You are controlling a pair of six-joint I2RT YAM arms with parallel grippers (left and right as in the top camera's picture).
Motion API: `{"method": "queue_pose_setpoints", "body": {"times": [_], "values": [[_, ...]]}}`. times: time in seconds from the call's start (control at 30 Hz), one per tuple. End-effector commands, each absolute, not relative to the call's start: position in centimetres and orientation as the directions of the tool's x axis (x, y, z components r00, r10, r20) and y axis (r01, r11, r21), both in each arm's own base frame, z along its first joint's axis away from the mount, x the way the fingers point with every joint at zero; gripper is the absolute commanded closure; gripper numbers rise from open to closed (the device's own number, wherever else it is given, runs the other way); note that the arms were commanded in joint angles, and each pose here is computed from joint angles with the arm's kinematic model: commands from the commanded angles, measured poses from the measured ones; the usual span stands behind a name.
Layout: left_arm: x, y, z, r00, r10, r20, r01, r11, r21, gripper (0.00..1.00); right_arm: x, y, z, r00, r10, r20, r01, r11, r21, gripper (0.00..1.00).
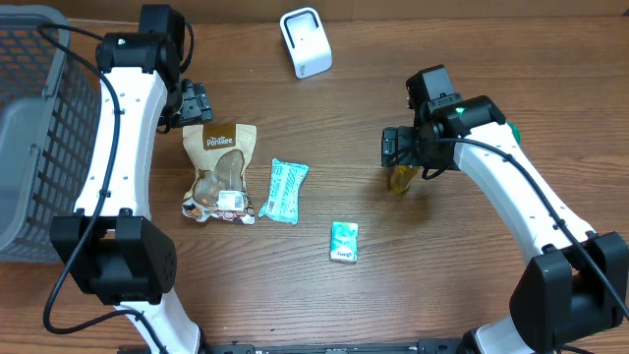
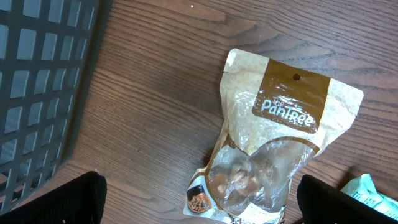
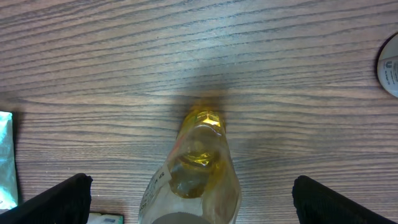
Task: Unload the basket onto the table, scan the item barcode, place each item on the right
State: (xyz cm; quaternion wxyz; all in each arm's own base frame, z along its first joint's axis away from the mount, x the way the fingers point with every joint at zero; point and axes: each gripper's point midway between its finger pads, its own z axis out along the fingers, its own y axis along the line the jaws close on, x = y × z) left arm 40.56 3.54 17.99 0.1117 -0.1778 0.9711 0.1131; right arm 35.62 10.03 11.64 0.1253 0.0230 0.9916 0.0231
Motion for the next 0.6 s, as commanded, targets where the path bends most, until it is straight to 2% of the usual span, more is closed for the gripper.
{"method": "queue_pose_setpoints", "body": {"times": [0.0,0.57], "values": [[40.85,3.67,18.97,-0.905,-0.314,-0.287,-0.373,0.910,0.181,0.00,35.48,10.05,11.33,-0.969,0.042,-0.243,0.033,0.999,0.043,0.00],[40.85,3.67,18.97,-0.905,-0.314,-0.287,-0.373,0.910,0.181,0.00,35.80,10.16,11.42,-0.966,0.046,-0.256,0.035,0.998,0.049,0.00]]}}
